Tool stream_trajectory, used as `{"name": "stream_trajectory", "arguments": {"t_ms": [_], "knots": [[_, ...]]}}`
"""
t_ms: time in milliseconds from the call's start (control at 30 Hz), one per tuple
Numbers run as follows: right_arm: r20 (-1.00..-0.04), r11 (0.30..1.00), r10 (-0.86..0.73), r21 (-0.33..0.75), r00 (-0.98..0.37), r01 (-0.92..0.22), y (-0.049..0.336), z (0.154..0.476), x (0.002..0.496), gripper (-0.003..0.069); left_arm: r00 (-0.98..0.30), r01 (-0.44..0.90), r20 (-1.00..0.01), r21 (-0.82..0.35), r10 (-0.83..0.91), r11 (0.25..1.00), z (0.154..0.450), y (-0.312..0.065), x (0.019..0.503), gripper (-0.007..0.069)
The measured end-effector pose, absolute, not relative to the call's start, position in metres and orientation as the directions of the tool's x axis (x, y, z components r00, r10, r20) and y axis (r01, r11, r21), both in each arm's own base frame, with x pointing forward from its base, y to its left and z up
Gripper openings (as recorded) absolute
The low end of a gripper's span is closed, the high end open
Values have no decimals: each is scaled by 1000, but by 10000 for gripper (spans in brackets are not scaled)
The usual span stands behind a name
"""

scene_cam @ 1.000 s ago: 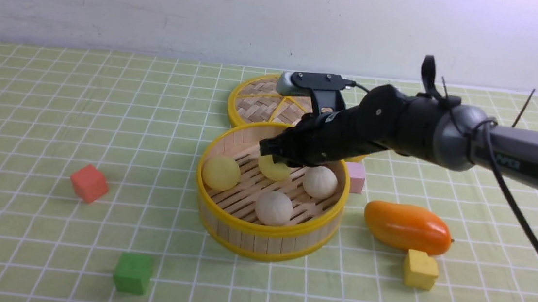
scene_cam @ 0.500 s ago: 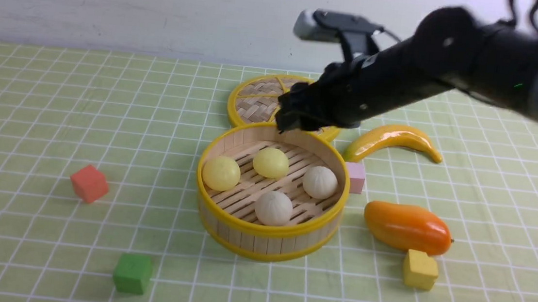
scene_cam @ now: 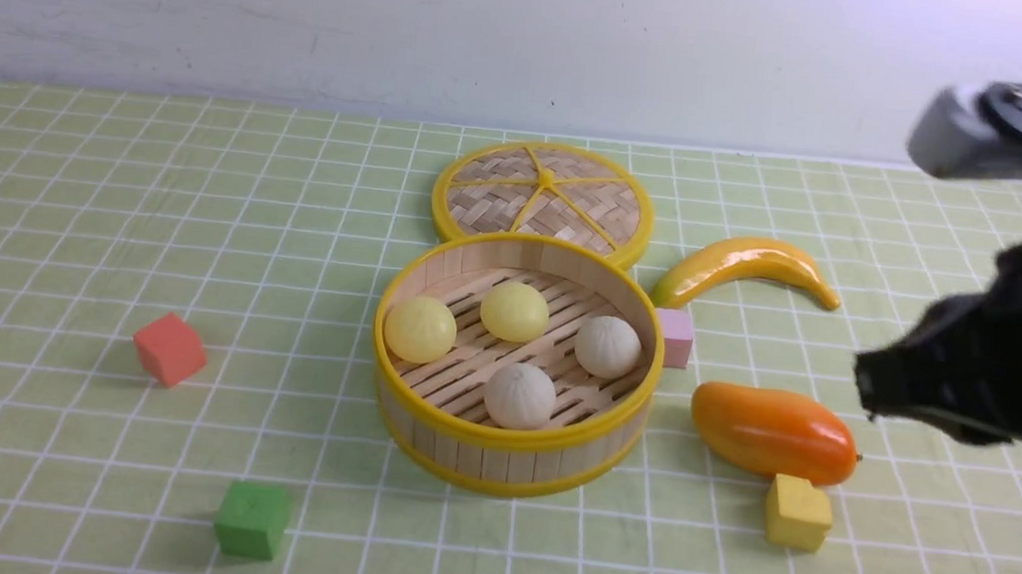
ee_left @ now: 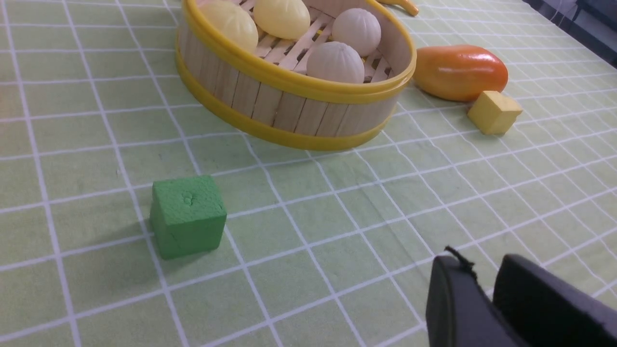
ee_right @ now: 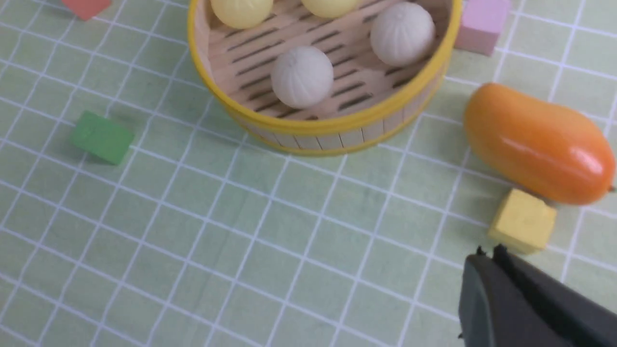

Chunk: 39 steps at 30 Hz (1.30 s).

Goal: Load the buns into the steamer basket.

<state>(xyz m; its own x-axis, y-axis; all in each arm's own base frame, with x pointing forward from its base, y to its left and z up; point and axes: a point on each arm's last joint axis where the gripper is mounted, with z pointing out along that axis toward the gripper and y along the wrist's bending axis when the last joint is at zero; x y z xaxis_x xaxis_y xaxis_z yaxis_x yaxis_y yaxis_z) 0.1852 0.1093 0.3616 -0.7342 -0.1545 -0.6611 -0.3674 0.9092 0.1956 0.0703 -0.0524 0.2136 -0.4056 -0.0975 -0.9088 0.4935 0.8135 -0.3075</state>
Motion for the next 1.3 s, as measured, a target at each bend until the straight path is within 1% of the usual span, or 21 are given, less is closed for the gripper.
{"name": "stream_trajectory", "arguments": {"t_ms": [167, 267, 333, 400, 433, 467, 533, 633, 667, 700, 733, 767, 833, 867, 967, 1300], "knots": [[-677, 907, -154, 191, -719, -375, 88, 364, 147, -19, -406, 494, -909, -308, -98, 814, 214, -52, 70, 131], [-685, 905, -154, 191, -712, -379, 80, 369, 133, -17, -406, 494, -909, -308, -98, 814, 214, -52, 70, 133], [-702, 910, -161, 167, -693, -380, 73, 372, 125, -15, -406, 494, -909, -308, -98, 814, 214, -52, 70, 134], [-742, 929, -142, 129, -655, -348, 60, 371, 120, -15, -406, 494, -909, -308, -97, 814, 214, -52, 70, 134], [-747, 928, -142, 128, -649, -350, 60, 370, 119, -15, -406, 494, -909, -308, -97, 814, 214, -52, 70, 134], [-790, 945, -104, 110, -604, -307, 45, 360, 113, -13, -407, 493, -908, -308, -97, 814, 214, -52, 70, 134], [-856, 967, -43, 94, -516, -236, 31, 337, 101, -13, -407, 493, -908, -308, -97, 814, 214, -52, 70, 134], [-915, 981, -2, 76, -403, -177, 17, 282, 80, -10, -407, 493, -908, -308, -97, 814, 214, -52, 70, 134], [-923, 983, 4, 74, -385, -167, 16, 278, 79, -10, -407, 493, -908, -308, -97, 814, 214, -52, 70, 134], [-938, 987, 2, 58, -345, -150, 12, 248, 70, -10, -407, 493, -908, -308, -97, 814, 214, -52, 70, 134], [-939, 987, 2, 56, -343, -148, 12, 239, 67, -10, -407, 493, -908, -308, -97, 814, 214, -52, 70, 134], [-949, 991, 11, 53, -314, -126, 9, 206, 59, -10, -407, 493, -908, -308, -97, 814, 214, -52, 70, 134], [-948, 992, 21, 59, -317, -111, 8, 179, 53, -10, -407, 493, -908, -308, -97, 814, 214, -52, 70, 134], [-940, 992, 27, 67, -341, -104, 7, 172, 52, -10, -407, 493, -908, -308, -97, 814, 213, -52, 70, 134], [-948, 993, 35, 69, -317, -99, 7, 173, 51, -10, -408, 493, -908, -308, -97, 813, 213, -52, 70, 134], [-950, 993, 30, 63, -310, -98, 6, 173, 52, -10, -409, 493, -908, -308, -96, 814, 213, -53, 70, 144]]}}
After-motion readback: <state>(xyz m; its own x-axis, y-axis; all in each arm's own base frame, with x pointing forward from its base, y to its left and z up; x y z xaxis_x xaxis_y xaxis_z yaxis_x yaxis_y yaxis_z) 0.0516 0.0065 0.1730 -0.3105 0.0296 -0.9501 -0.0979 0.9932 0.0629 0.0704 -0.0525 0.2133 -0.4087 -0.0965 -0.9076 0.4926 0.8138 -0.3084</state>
